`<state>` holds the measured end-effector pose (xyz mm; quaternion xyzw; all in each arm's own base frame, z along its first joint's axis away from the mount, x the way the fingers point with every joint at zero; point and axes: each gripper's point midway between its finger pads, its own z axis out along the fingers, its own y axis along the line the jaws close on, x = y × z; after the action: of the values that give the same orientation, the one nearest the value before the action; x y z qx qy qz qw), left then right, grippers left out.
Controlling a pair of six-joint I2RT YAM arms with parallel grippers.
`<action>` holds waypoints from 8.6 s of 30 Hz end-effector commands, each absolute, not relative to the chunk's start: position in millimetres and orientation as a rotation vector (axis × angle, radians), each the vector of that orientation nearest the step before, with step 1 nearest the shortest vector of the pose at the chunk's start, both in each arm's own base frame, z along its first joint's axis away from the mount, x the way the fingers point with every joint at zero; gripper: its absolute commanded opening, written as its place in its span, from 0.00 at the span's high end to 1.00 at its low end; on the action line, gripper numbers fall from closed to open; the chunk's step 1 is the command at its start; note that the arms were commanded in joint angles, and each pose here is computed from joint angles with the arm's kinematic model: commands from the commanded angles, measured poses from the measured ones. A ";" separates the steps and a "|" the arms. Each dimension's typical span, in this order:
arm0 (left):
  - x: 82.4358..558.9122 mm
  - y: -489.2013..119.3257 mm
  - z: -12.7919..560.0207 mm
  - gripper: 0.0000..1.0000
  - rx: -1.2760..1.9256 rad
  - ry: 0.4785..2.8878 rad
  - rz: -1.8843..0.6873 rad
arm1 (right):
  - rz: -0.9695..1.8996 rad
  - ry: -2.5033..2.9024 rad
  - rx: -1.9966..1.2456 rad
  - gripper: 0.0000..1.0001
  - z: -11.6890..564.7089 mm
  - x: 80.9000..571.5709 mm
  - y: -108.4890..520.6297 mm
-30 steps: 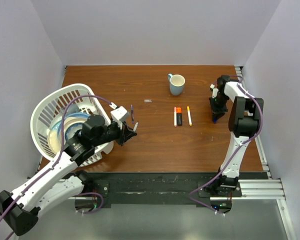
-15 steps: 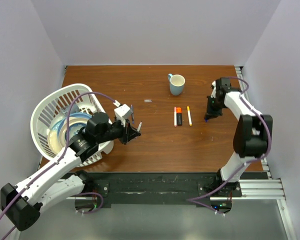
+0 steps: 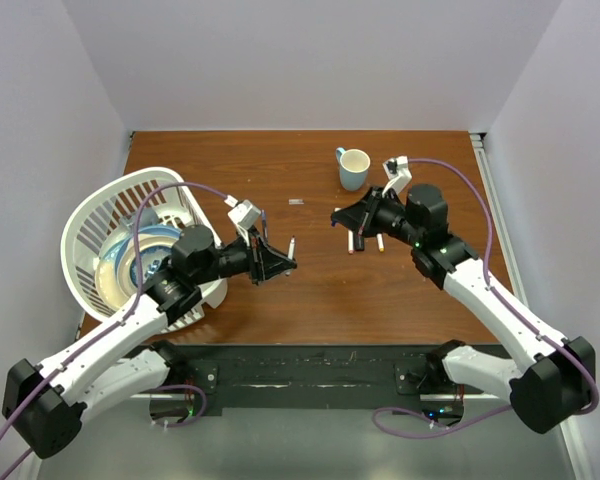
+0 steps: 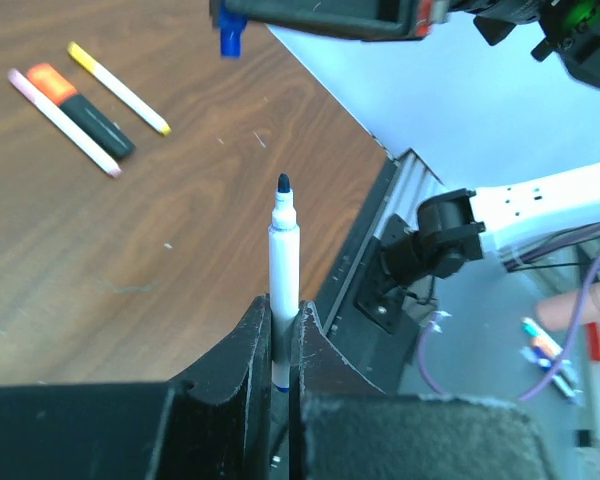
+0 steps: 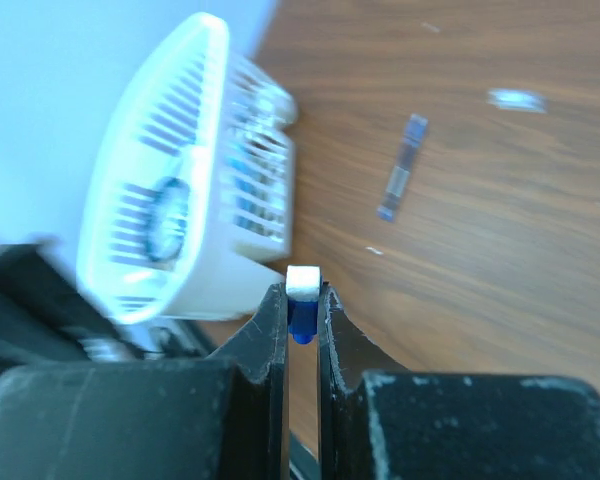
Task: Insert the pens into the pen caps
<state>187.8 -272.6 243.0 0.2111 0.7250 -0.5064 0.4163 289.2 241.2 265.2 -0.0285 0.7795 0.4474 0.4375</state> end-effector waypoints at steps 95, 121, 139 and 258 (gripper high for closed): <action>169.5 -291.3 254.4 1.00 0.672 1.706 -1.462 | 1.411 1.853 -0.370 1.00 297.5 214.7 303.2; 178.1 -291.9 257.0 1.00 0.656 1.704 -1.425 | 1.444 1.919 -0.390 1.00 279.7 196.8 303.3; 232.0 -295.3 268.7 1.00 0.544 1.679 -1.291 | 1.376 2.116 -0.388 1.00 201.1 161.5 309.7; 208.9 -141.0 310.9 0.01 0.210 1.489 -0.683 | 0.261 2.454 -0.158 0.57 89.2 426.9 363.1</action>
<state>203.3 -155.1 301.5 0.1174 0.6750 -0.3309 0.6489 418.9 313.3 64.1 -0.0658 0.9538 0.0547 0.2880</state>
